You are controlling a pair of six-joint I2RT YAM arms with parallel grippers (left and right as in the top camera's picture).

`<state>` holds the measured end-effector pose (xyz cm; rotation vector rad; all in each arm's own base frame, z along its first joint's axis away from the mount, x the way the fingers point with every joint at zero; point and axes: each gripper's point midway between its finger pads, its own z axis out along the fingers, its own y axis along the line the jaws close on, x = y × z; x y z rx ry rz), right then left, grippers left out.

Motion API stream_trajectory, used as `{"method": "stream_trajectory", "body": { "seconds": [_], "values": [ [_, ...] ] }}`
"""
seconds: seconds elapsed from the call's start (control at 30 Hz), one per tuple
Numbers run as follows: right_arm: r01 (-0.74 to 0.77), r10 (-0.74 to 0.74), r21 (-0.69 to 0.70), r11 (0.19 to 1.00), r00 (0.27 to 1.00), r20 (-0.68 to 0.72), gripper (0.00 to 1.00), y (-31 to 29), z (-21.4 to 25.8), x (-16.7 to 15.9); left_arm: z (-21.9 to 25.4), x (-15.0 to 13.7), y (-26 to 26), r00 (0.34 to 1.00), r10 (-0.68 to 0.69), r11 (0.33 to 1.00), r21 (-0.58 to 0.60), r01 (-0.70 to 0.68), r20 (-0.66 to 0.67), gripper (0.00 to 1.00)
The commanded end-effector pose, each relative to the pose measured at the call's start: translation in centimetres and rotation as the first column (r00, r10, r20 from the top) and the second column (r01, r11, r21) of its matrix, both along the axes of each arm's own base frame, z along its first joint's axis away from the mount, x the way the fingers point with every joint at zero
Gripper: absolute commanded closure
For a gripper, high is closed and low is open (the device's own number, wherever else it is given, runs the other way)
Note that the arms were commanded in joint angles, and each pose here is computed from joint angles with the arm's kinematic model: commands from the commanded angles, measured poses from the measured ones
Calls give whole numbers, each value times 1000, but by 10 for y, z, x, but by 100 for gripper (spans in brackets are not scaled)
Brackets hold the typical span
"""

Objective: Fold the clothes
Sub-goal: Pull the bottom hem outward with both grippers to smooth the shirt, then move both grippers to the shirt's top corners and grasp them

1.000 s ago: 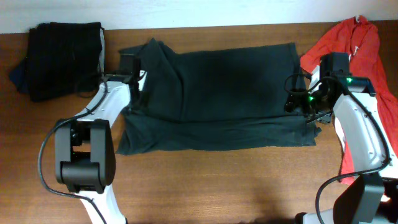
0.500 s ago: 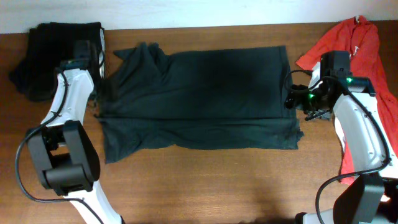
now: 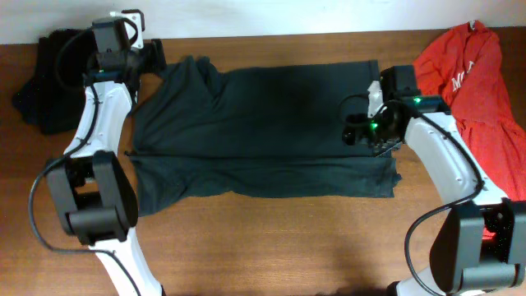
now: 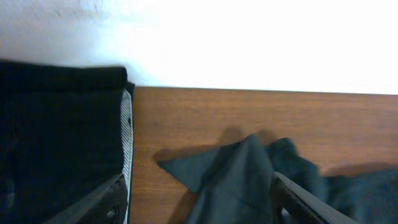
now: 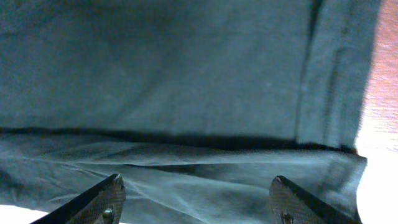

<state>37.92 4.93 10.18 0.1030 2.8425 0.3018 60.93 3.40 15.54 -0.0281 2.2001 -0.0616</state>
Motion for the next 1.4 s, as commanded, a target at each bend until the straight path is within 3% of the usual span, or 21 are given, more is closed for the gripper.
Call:
{"method": "stream_trajectory", "body": {
  "seconds": [0.0,0.27,0.43,0.63,0.73,0.77,0.87,0.93,1.0,1.23,1.37],
  "values": [
    [-33,33,-9,999,999,4,22,9,1,0,-59,11,-6,998,-16,999,-43,13,-57,28],
    [-19,17,-62,998,999,-32,22,-1,-3,-8,-119,19,-6,995,-16,999,-48,12,-94,30],
    [-20,16,-66,998,998,-53,23,-2,-5,-13,-151,15,1,987,52,996,-66,-63,-150,32],
    [-13,9,-80,997,999,-53,23,-5,-5,-13,-142,24,11,991,93,995,-31,-96,-97,79],
    [-1,-7,-135,991,998,-60,23,-15,-6,-14,-122,31,11,995,91,995,-32,-93,-41,98],
    [10,-21,-174,985,998,-58,23,-22,-6,-14,-106,32,11,996,91,995,-33,-92,-19,99],
    [76,-83,-143,987,995,-47,23,-34,-1,-9,-73,31,10,996,88,996,-35,-88,13,99],
    [89,-92,-62,994,994,-56,23,-33,0,-9,-81,29,7,997,74,996,-45,-74,-7,64],
    [89,-92,-59,994,994,-65,23,-33,0,-11,-92,27,-1,999,40,997,-70,-42,-32,52],
    [86,-92,-63,994,990,-102,24,-33,-2,-20,-138,23,1,994,45,996,-70,-52,-100,51],
    [86,-92,-63,994,990,-102,24,-33,-2,-20,-140,23,0,994,45,996,-70,-52,-100,52]
  ]
}}
